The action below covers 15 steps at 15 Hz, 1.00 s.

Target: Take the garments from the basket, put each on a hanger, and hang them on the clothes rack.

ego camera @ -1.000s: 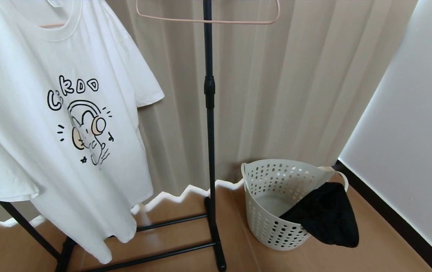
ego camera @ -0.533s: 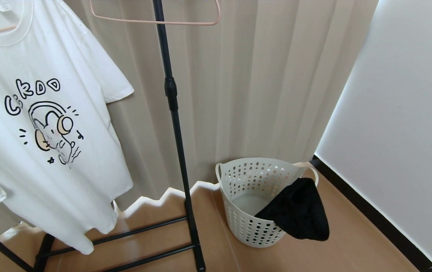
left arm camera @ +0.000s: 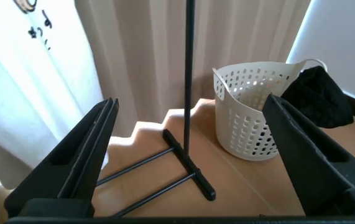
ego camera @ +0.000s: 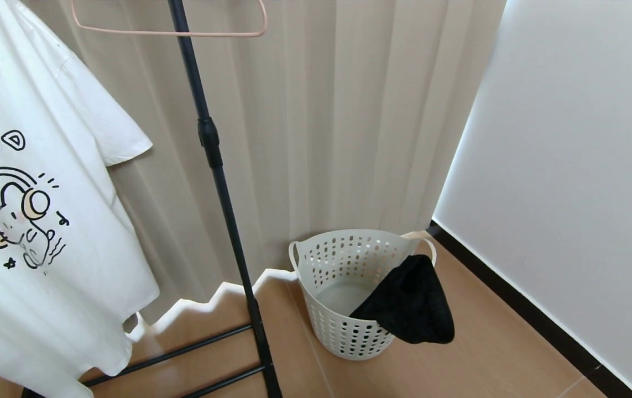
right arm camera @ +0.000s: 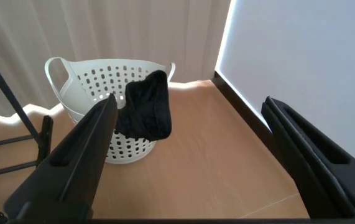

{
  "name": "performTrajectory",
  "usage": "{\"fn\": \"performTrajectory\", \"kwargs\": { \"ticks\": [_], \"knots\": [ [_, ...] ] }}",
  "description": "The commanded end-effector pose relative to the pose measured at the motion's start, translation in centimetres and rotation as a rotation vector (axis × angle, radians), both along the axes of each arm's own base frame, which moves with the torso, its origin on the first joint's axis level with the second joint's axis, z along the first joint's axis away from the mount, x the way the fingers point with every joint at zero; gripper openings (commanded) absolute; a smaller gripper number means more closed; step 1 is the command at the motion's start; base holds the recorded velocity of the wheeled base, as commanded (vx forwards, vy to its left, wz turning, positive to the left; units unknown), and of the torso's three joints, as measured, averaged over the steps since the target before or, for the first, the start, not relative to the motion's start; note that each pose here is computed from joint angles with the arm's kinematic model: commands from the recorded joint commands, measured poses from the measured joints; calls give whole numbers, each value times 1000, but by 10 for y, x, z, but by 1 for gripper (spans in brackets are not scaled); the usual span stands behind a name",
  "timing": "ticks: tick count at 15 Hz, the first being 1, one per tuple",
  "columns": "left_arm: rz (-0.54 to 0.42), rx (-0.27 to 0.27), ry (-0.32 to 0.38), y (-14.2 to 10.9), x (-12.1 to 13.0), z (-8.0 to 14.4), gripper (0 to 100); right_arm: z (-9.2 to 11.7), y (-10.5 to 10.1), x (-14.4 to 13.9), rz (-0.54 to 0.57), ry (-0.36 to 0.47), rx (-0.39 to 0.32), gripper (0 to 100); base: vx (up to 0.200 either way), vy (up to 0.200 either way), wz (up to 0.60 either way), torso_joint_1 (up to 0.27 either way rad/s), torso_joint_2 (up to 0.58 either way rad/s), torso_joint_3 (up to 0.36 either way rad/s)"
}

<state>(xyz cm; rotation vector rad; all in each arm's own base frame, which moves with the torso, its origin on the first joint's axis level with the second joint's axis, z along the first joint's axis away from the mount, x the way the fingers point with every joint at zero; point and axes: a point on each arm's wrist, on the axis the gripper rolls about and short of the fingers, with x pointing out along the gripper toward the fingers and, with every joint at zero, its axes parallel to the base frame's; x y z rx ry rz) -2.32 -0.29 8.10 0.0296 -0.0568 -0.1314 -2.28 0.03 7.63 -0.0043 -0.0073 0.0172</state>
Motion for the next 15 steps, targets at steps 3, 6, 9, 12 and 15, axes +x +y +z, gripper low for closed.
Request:
{"fn": "performTrajectory", "kwargs": {
  "ticks": [3, 6, 9, 12, 15],
  "knots": [
    [0, 0, 0, 0, 0, 0, 100, 0, 0, 0, 0, 0, 0, 100, 0, 0, -600, 6, 4, 4],
    [0, 0, 0, 0, 0, 0, 100, 0, 0, 0, 0, -2, 0, 100, 0, 0, 0, 0, 0, 0],
    [0, 0, 0, 0, 0, 0, 100, 0, 0, 0, 1, -4, 0, 100, 0, 0, 0, 0, 0, 0],
    [0, 0, 0, 0, 0, 0, 100, 0, 0, 0, 1, -3, 1, 100, 0, 0, 0, 0, 0, 0],
    [0, -2, 0, 0, 0, 0, 100, 0, 0, 0, 1, -3, 1, 100, 0, 0, 0, 0, 0, 0]
  ]
}}
